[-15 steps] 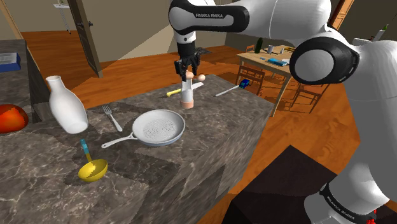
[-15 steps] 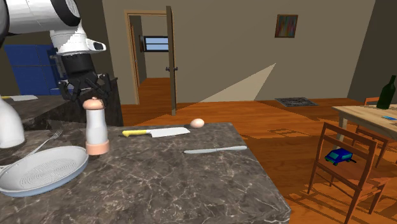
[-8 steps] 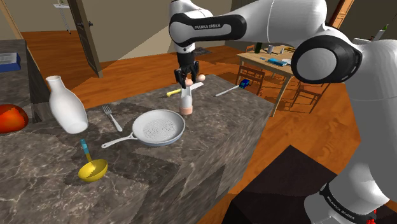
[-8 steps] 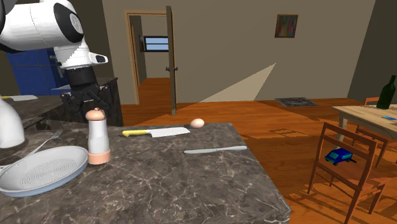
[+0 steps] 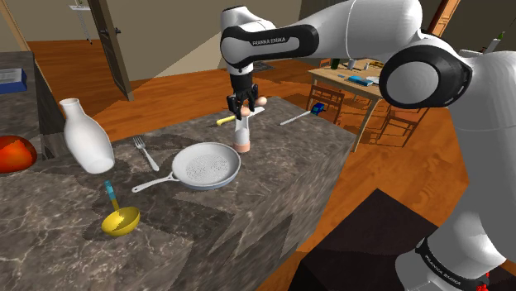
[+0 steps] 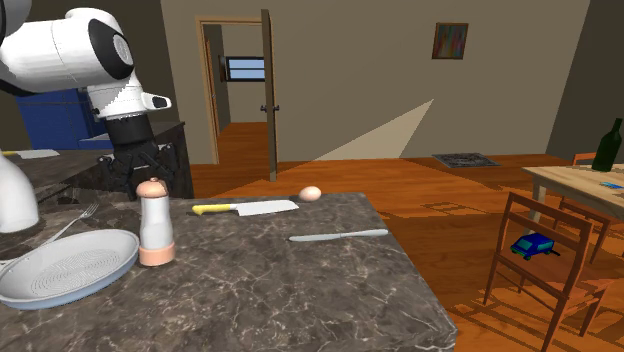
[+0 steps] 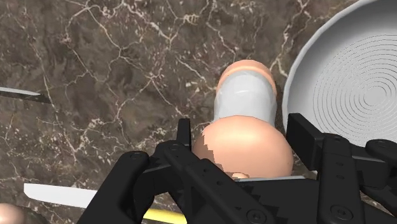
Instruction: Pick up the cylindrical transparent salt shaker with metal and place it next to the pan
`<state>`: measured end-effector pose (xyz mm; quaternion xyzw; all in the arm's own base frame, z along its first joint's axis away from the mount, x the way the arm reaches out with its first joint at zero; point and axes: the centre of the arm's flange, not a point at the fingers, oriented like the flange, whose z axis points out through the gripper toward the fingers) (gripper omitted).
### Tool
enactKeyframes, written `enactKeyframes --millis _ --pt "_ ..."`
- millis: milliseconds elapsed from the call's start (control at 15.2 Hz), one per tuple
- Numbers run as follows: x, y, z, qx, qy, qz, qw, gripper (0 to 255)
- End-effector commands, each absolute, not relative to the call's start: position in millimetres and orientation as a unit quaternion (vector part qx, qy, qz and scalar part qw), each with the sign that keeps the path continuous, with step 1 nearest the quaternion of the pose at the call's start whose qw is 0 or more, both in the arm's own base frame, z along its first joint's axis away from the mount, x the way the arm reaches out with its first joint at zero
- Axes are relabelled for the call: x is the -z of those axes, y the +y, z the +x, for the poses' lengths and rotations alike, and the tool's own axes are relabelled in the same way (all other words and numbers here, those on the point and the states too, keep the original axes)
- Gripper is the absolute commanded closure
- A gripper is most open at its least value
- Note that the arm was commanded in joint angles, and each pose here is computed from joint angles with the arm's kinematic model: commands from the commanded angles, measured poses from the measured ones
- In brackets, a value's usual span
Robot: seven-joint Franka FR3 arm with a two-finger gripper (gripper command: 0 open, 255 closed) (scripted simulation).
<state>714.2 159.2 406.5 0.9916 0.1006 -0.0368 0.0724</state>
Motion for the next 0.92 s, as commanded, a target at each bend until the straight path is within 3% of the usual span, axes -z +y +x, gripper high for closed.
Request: enactKeyframes --millis 0,66,132,462,858 --pt "-406.6 159.2 714.3 0.037 0.101 0.992 0.072 255" --pt "-406.6 159.2 714.3 0.037 0.101 0.992 0.072 255" --pt "-406.6 159.2 714.3 0.037 0.101 0.992 0.072 0" --pt "-406.6 159.2 714.2 0.037 0.101 0.992 0.072 0" --pt "-455.9 166.7 717.1 0.037 0.101 0.992 0.072 0"
